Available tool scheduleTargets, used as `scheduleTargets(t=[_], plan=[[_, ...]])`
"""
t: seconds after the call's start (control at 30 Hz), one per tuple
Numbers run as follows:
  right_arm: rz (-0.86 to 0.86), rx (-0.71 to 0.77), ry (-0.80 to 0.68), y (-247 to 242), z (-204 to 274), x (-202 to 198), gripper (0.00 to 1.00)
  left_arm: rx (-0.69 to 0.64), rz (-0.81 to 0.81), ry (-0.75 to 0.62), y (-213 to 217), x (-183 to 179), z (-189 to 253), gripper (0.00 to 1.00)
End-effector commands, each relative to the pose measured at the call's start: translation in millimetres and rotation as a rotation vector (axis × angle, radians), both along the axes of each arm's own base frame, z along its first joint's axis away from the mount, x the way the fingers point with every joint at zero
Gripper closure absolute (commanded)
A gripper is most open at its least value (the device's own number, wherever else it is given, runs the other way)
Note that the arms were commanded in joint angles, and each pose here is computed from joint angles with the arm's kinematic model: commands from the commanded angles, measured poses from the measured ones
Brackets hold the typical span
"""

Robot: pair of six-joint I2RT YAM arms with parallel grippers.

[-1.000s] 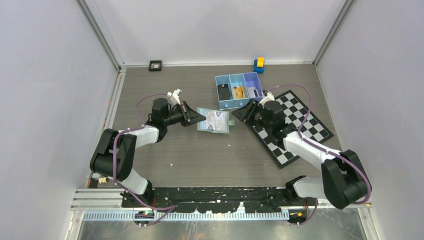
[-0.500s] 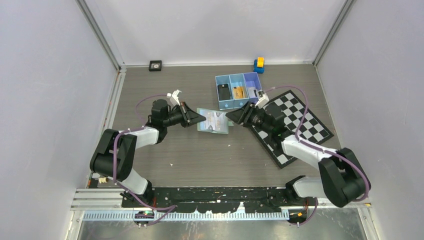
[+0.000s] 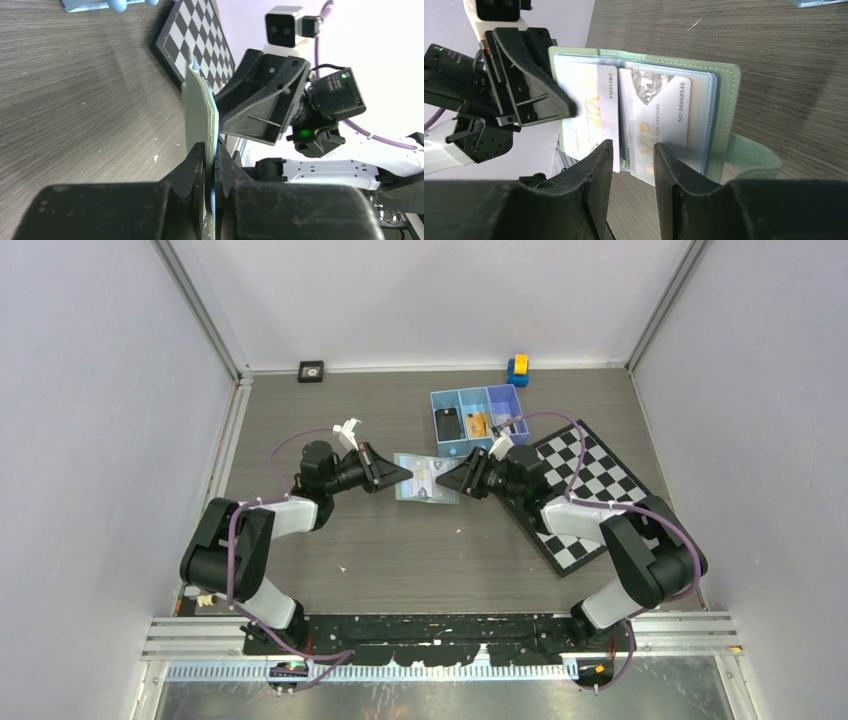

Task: Take the credit cards out of the card holder
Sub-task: Remove the credit card from the card holder.

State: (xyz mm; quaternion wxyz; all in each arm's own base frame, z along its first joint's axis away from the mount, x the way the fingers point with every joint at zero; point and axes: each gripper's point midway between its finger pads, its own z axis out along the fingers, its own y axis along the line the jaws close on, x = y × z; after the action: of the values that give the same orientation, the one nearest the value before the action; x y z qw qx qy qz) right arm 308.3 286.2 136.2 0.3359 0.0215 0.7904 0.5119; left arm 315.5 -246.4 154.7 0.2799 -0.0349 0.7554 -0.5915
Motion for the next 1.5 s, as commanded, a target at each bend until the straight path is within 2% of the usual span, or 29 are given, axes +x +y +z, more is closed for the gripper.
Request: scheduleTargets(t=[0.0, 0.47, 0.6, 0.77, 1.17, 1.47], plan=[[0.037, 0.064, -0.041, 12.2, 21.5, 7.5, 0.6, -0.083, -0.036, -0.107, -2.6, -1.4, 29.4, 1.0], [0.055, 0.107, -0.003, 15.5, 19.3, 8.8, 0.6, -0.099, -0.049, -0.118, -3.7, -3.0, 34.0, 1.0], [0.086, 0.172, -0.024, 18.6, 30.9, 5.5, 0.6, -0.119, -0.057, -0.119, -4.8, -2.8, 37.4, 1.0], [0.139, 0.258, -0.049, 24.3, 46.6, -1.1, 0.64, -0.126, -0.058, -0.116, -5.0, -2.8, 36.3, 1.0], [0.174, 0.302, -0.035, 28.8, 51.1, -3.7, 0.66, -0.163, -0.097, -0.114, -11.1, -5.7, 42.3, 1.0], [0.213, 0.344, -0.033, 31.9, 58.1, -7.8, 0.74, -0.2, -0.107, -0.109, -12.8, -5.0, 41.4, 1.0]])
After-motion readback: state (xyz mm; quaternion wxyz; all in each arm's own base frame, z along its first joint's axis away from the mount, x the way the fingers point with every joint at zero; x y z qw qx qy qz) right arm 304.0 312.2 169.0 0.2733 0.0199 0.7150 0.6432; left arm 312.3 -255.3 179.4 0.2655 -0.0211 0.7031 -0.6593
